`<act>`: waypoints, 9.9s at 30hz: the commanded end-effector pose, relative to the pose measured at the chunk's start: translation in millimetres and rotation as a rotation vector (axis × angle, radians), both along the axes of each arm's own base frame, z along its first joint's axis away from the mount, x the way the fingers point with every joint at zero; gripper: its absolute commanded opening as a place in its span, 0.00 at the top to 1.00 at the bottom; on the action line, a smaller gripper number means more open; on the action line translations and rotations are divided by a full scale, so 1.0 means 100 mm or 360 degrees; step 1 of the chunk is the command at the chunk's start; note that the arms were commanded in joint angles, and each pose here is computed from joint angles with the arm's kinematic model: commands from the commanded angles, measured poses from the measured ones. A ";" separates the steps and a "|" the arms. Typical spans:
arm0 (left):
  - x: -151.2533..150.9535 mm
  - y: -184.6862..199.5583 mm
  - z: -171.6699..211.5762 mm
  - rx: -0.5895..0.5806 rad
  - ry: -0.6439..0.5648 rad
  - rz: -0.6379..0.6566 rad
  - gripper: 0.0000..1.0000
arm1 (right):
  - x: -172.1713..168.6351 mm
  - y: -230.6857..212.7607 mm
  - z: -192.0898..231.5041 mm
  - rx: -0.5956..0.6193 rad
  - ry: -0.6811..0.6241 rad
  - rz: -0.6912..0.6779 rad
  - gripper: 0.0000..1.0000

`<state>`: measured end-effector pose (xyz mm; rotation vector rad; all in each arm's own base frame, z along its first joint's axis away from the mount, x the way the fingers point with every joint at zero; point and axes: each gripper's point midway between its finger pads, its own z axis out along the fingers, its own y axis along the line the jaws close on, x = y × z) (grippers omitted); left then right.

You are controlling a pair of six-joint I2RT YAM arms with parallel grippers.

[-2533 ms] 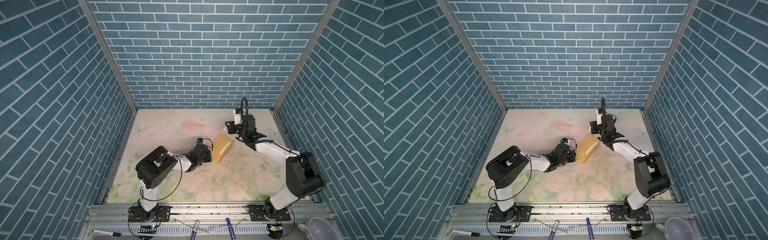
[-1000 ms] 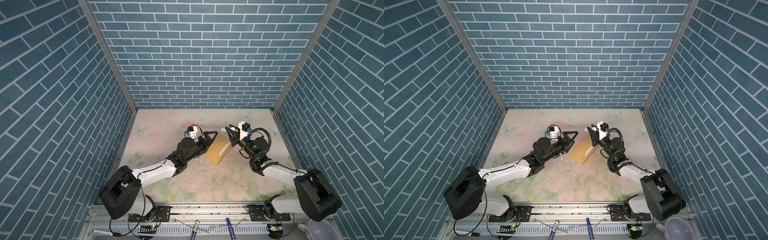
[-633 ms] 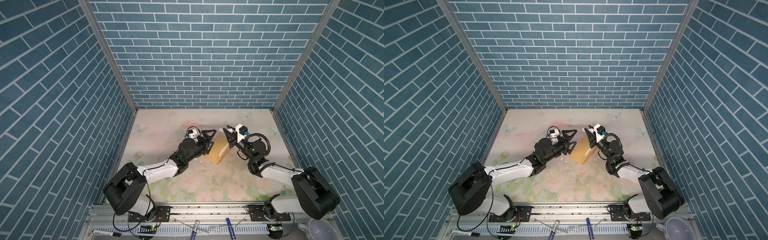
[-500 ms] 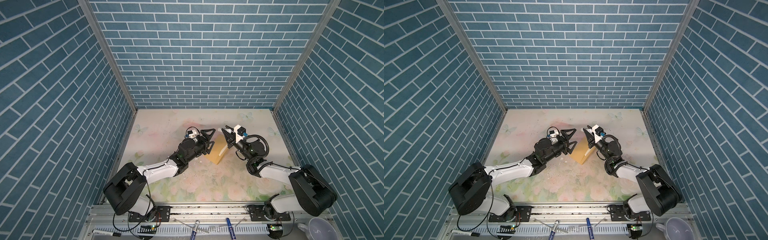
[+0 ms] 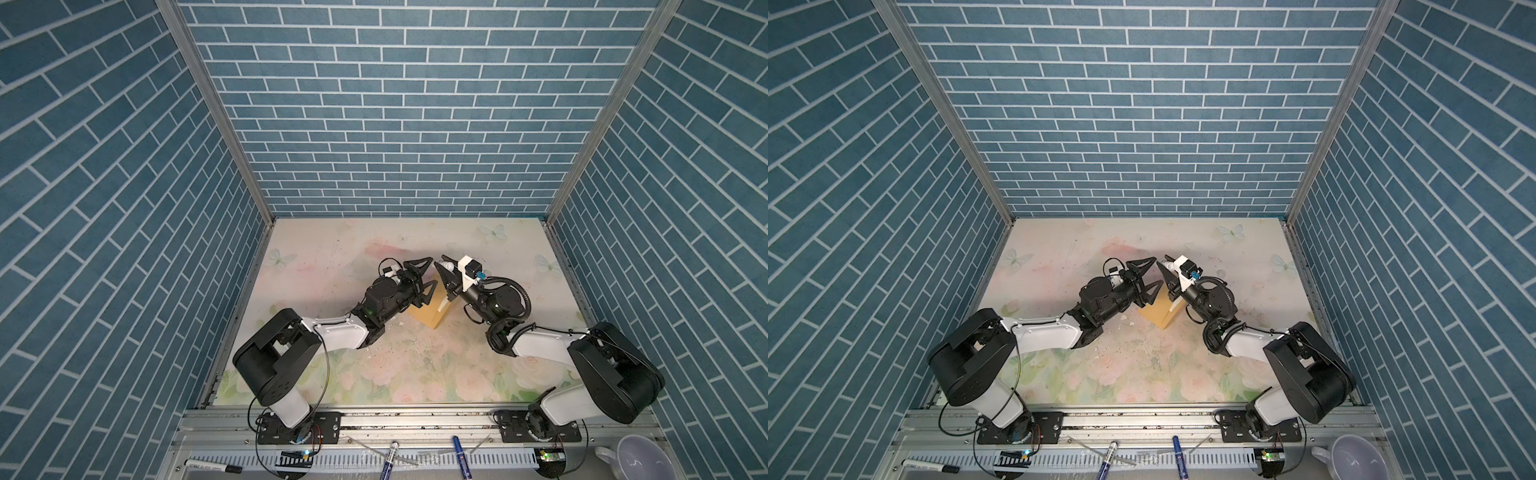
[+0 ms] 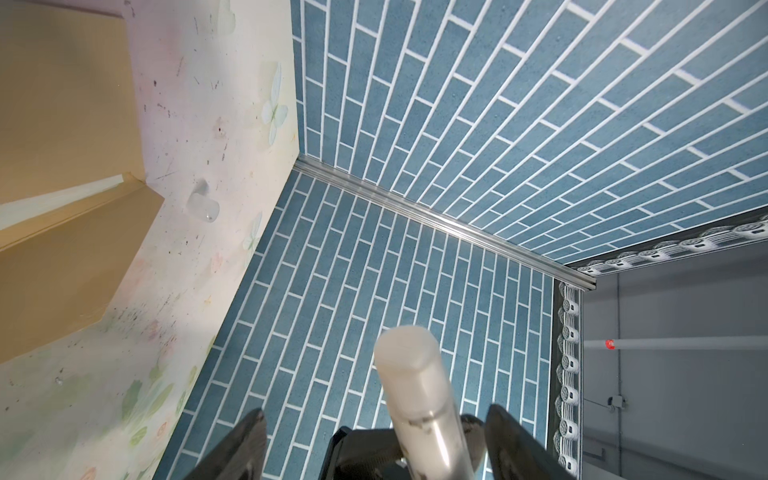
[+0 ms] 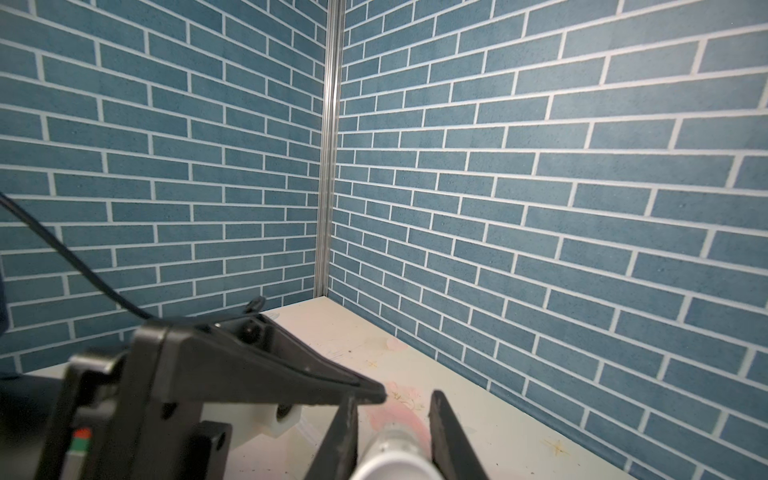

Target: Place the letter into the envelope and seal it

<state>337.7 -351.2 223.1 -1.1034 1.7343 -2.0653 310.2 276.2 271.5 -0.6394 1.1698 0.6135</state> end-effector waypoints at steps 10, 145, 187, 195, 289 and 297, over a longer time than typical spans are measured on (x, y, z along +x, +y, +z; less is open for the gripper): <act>0.14 -0.01 0.39 -0.0223 -0.0095 0.0037 0.39 | -0.08 0.05 0.03 -0.0011 -0.0089 0.0006 1.00; -0.05 0.06 -1.66 0.2238 -0.1116 -0.0520 1.00 | 0.13 -0.78 -2.24 -0.0215 0.2438 -0.0306 1.00; -0.04 0.08 -1.85 0.2259 -0.1068 -0.0528 1.00 | -0.16 -0.42 -2.76 -0.0351 0.2625 -0.0184 1.00; 0.00 0.04 -1.79 0.2238 -0.1080 -0.0507 1.00 | -0.24 -0.37 -2.82 -0.0434 0.2628 -0.0185 1.00; 0.25 0.08 -1.88 0.2253 -0.0992 -0.0426 1.00 | -0.57 -0.57 -2.38 -0.0511 0.2397 -0.0260 1.00; 0.25 0.08 -1.86 0.2249 -0.0999 -0.0419 1.00 | -0.17 -0.34 -1.83 -0.0375 0.2142 -0.0188 1.00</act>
